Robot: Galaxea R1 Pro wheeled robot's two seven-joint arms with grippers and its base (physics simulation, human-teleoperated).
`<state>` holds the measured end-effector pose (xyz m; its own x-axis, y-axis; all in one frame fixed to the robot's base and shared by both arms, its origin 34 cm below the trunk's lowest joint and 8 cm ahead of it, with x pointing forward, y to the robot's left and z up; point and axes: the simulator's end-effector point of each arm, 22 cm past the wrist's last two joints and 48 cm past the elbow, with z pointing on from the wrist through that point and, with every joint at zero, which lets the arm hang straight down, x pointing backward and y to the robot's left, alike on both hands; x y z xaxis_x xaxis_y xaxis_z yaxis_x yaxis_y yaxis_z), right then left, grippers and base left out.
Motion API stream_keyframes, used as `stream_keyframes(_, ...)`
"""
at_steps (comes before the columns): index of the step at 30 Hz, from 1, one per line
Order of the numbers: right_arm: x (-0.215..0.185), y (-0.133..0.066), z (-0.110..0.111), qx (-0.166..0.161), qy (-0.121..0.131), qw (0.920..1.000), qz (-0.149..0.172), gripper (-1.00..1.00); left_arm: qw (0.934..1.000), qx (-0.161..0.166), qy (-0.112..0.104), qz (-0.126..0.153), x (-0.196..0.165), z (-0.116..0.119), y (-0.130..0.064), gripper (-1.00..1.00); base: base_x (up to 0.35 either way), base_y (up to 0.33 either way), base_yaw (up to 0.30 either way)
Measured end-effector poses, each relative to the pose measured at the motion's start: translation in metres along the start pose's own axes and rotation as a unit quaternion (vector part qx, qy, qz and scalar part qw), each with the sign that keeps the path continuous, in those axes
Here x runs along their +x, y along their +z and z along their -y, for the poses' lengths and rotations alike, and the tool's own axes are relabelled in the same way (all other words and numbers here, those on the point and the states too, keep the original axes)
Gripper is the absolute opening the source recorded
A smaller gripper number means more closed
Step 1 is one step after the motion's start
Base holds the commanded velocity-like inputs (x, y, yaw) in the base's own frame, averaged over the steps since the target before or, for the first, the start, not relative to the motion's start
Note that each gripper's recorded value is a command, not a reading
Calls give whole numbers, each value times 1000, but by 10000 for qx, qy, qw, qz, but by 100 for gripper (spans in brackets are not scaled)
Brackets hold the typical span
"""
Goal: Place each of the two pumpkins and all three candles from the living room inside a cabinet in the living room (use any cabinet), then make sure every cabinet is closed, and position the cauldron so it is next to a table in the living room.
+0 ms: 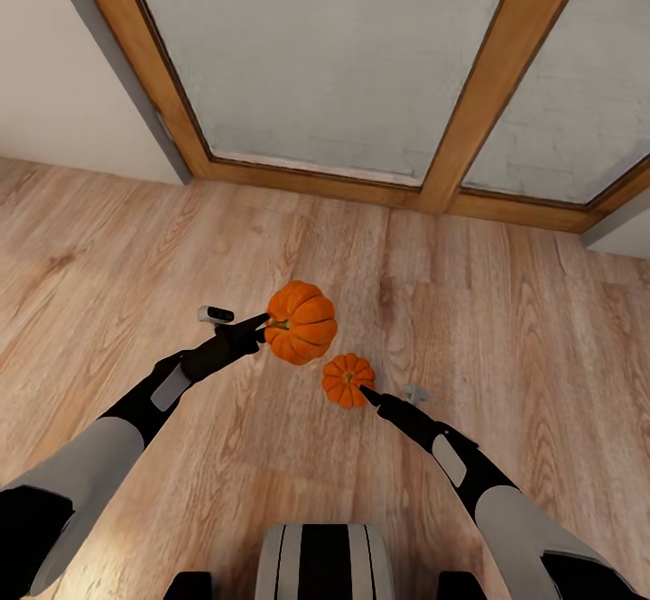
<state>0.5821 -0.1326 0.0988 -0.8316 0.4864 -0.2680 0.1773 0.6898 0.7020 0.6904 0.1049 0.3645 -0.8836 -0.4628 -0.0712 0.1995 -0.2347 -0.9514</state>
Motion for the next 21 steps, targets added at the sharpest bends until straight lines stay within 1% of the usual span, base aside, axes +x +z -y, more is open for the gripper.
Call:
stream_keyframes(4,-1,0,0,-1,-8,10000,10,100,10000,2,4,0,0,0,0,-100,212,1,0)
stream_keyframes(13,-2,1,1,42,-27,10000,26,100,10000,-6,1,8,-1,0,-1,-100,9,0,0)
stream_keyframes(15,-3,1,4,124,-37,9999,42,100,10000,-7,1,9,-1,0,-1,-100,0,0,0)
stream_keyframes(17,-3,1,11,277,-70,9995,101,100,10000,-9,3,11,-1,0,-1,-100,0,0,0)
stream_keyframes(21,-6,1,15,372,-131,9990,206,100,10000,-9,4,15,-1,0,-2,-100,0,0,0)
